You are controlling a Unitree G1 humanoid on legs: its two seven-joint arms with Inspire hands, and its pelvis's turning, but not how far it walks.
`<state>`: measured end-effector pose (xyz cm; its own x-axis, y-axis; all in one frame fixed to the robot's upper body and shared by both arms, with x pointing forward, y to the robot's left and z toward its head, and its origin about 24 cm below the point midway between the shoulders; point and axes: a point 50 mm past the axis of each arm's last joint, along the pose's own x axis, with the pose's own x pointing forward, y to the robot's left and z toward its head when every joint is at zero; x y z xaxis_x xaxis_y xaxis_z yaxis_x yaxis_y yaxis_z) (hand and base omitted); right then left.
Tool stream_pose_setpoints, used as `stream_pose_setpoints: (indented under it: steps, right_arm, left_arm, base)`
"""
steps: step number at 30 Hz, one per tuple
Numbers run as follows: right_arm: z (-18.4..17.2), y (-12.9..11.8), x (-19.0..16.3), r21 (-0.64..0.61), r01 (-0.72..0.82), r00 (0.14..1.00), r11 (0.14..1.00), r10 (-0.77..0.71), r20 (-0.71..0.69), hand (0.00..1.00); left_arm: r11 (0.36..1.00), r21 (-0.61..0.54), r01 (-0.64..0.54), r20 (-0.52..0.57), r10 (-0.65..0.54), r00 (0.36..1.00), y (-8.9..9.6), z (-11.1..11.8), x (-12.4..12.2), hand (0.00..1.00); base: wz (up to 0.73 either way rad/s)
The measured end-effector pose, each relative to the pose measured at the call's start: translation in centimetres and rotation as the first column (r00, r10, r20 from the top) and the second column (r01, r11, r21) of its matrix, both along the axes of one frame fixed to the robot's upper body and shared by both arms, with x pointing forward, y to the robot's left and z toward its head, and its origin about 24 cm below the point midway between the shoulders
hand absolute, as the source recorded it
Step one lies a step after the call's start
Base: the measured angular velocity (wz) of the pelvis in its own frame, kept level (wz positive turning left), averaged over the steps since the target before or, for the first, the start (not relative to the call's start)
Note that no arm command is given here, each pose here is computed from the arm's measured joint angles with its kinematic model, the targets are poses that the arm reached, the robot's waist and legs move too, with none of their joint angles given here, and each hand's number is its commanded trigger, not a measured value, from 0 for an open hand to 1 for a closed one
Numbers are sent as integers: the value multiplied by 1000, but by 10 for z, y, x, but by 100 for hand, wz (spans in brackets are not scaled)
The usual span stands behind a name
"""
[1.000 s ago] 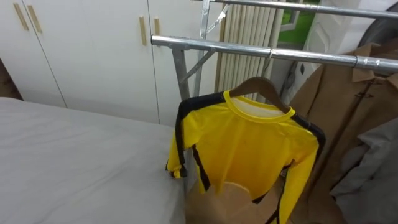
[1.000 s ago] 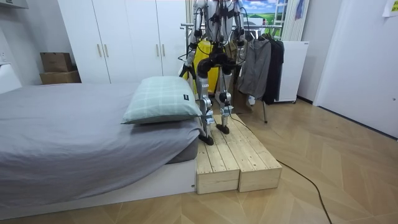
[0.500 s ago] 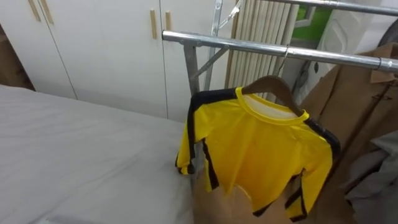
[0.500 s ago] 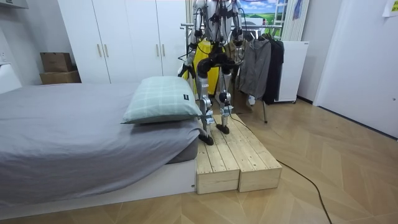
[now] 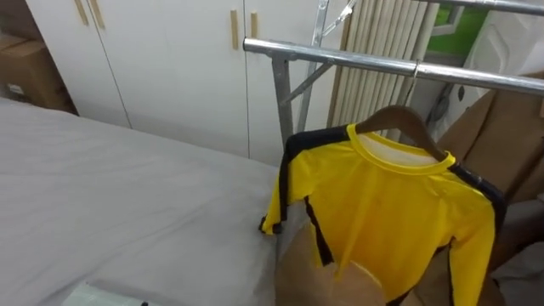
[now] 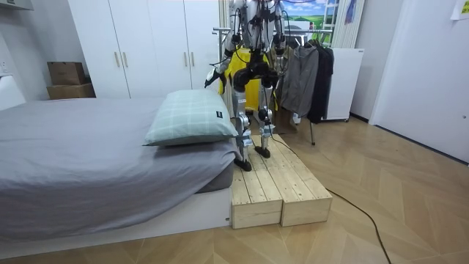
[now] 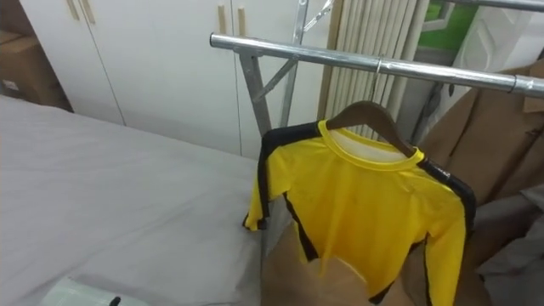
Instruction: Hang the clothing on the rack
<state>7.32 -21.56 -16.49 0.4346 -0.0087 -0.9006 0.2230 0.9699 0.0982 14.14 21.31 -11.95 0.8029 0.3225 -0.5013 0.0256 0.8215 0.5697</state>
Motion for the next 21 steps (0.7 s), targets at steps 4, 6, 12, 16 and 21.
stream_pose_setpoints:
  steps: [4, 6, 12, 16, 21]
  right_arm:
    - [0, 3, 1, 4, -46, 999, 999, 46, -4, 0]
    - [0, 5, 4, 4, -77, 997, 997, 77, -4, 0]
    - [-1, 6, 2, -18, -156, 988, 988, 156, -22, 0]
    - [1, 4, 10, -42, -207, 978, 977, 207, -15, 0]
    - [2, 0, 13, -72, -188, 982, 979, 188, -16, 0]
  left_arm:
    - [1000, -3, 29, 7, -29, 1000, -4, 1, 1, 0]
    - [999, -7, 38, 6, -38, 999, -6, 1, 1, 0]
    - [988, -45, 148, 74, -145, 987, -23, 14, 17, 0]
    - [975, -61, 214, 105, -207, 973, -30, 21, 27, 0]
    - [941, -99, 323, 101, -313, 944, -50, 21, 30, 0]
  base:
    - [27]
    - [34]
    - [85]
    - [130]
    - [142]
